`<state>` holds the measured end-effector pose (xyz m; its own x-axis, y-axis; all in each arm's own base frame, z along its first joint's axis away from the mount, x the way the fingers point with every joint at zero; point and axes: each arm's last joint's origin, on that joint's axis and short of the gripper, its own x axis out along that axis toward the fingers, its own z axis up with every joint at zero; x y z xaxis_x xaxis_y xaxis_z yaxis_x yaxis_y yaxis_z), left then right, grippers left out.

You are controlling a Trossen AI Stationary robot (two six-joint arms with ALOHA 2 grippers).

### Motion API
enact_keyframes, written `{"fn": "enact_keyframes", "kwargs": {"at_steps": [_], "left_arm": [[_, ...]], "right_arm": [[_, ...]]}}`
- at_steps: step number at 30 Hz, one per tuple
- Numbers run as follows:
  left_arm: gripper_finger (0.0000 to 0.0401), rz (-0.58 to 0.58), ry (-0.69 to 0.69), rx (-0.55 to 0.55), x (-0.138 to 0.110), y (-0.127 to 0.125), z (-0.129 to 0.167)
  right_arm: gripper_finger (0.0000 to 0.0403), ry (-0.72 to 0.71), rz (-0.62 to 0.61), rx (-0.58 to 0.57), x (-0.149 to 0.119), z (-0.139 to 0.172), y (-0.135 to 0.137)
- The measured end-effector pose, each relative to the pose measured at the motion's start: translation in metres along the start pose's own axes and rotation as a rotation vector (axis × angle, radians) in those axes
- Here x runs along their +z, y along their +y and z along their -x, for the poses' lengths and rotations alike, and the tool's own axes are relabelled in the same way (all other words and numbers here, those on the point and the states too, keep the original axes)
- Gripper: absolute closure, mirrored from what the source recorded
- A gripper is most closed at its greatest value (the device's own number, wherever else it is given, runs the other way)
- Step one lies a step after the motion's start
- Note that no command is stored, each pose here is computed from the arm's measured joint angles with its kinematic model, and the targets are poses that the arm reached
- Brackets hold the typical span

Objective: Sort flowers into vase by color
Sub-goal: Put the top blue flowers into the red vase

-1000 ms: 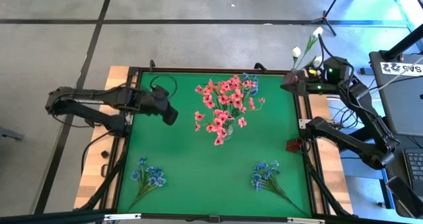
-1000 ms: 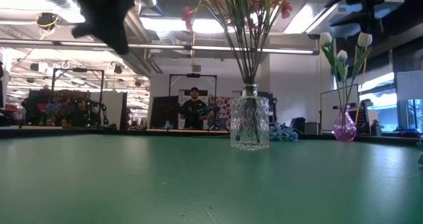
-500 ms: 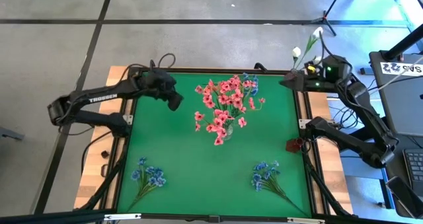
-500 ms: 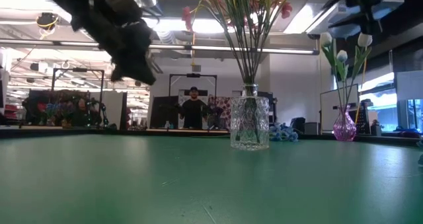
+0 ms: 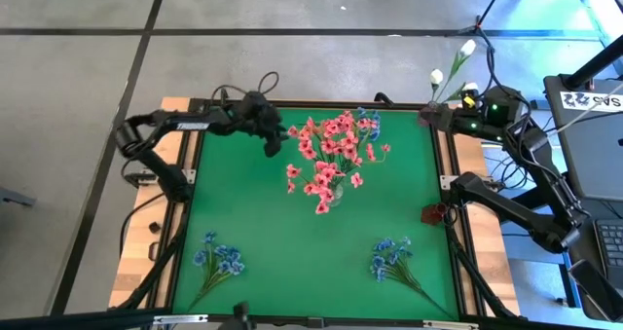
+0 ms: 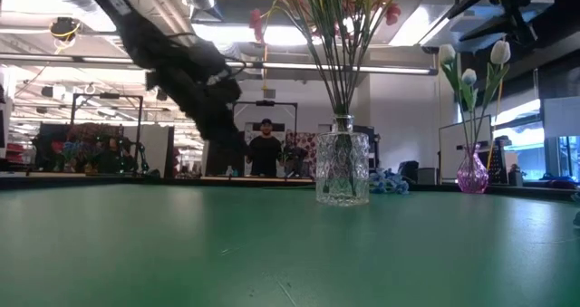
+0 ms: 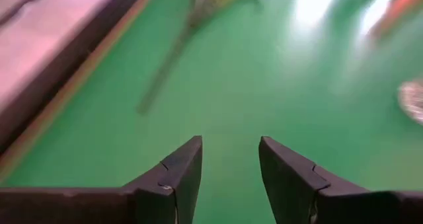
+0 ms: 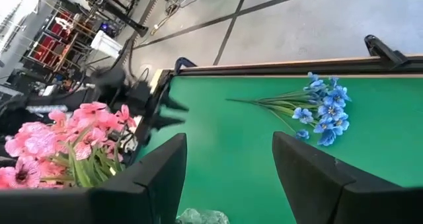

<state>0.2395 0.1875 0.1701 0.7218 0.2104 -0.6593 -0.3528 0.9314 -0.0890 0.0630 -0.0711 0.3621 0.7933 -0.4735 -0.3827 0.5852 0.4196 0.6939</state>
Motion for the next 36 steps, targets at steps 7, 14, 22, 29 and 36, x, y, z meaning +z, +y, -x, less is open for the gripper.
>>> {"fn": "enact_keyframes", "kwargs": {"at_steps": [7,14,22,29,36], "left_arm": [[0.0262,-0.077,0.028,0.036,0.024,0.029,-0.031],[0.0278,-0.062,0.131,0.071,0.030,0.053,-0.068],[0.0278,-0.051,0.194,0.083,0.032,0.059,-0.088],[0.0300,-0.053,0.234,0.052,0.023,0.053,-0.102],[0.0361,-0.005,0.272,0.128,0.026,0.036,-0.106]], "right_arm": [[0.0180,-0.007,-0.025,-0.009,0.000,0.000,0.000],[0.0180,-0.009,-0.064,-0.009,0.000,0.000,0.000],[0.0180,-0.008,-0.094,-0.009,0.000,0.000,0.000],[0.0180,-0.004,-0.101,-0.005,0.000,0.000,0.000],[0.0180,-0.002,-0.102,-0.003,0.000,0.000,0.000]]}}
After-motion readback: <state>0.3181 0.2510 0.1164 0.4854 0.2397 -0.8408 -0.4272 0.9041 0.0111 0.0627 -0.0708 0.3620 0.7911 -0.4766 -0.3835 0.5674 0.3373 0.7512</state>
